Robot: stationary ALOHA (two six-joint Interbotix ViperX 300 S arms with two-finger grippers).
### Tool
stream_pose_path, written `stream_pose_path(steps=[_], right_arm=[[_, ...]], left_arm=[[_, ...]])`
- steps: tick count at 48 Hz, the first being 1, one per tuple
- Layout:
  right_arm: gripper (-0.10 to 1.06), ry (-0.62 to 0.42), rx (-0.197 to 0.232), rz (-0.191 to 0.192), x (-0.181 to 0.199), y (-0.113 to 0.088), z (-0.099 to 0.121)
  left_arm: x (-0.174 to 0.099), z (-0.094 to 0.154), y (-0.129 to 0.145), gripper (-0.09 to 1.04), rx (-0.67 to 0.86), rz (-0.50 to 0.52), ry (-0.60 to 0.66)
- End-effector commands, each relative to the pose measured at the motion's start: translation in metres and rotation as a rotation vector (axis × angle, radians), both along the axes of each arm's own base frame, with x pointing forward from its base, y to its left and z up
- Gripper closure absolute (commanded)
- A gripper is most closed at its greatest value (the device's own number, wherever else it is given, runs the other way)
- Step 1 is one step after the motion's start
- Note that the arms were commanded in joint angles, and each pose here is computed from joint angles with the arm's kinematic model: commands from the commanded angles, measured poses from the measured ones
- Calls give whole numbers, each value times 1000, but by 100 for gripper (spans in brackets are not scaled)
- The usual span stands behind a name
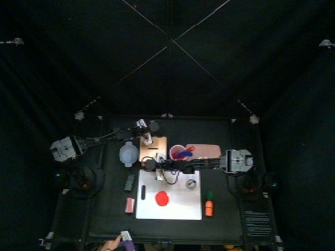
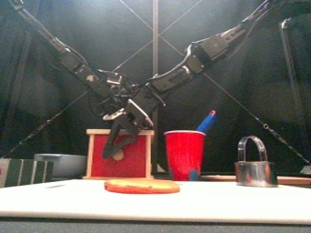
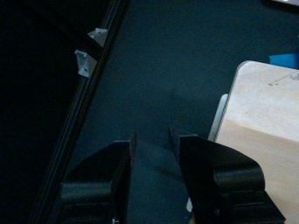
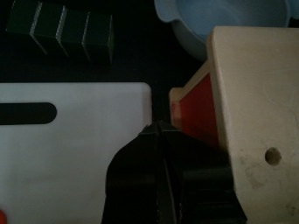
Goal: Get the cutter from the drawer then cut the dough then place the extra dough in the bowl
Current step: Cut the dough
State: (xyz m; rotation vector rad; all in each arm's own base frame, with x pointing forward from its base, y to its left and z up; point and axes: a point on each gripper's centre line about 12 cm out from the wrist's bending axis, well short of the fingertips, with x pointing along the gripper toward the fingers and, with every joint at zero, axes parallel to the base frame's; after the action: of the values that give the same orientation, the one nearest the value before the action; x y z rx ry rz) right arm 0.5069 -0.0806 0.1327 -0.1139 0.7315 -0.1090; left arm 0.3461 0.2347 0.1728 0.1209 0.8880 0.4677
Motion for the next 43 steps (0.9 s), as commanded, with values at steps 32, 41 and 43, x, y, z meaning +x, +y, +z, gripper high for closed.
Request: stream_pose_path(steps=[32, 41, 43], right_arm=[[81, 52, 138, 33, -72, 73, 99], [79, 127, 189, 19, -128, 77, 115], [78, 146, 197, 15, -140, 77, 116]], left_arm=[[-3, 81, 9, 18, 103, 33, -313], [-9, 91, -3, 18, 88, 44, -450], [-8, 92, -10, 18, 84, 35, -480]])
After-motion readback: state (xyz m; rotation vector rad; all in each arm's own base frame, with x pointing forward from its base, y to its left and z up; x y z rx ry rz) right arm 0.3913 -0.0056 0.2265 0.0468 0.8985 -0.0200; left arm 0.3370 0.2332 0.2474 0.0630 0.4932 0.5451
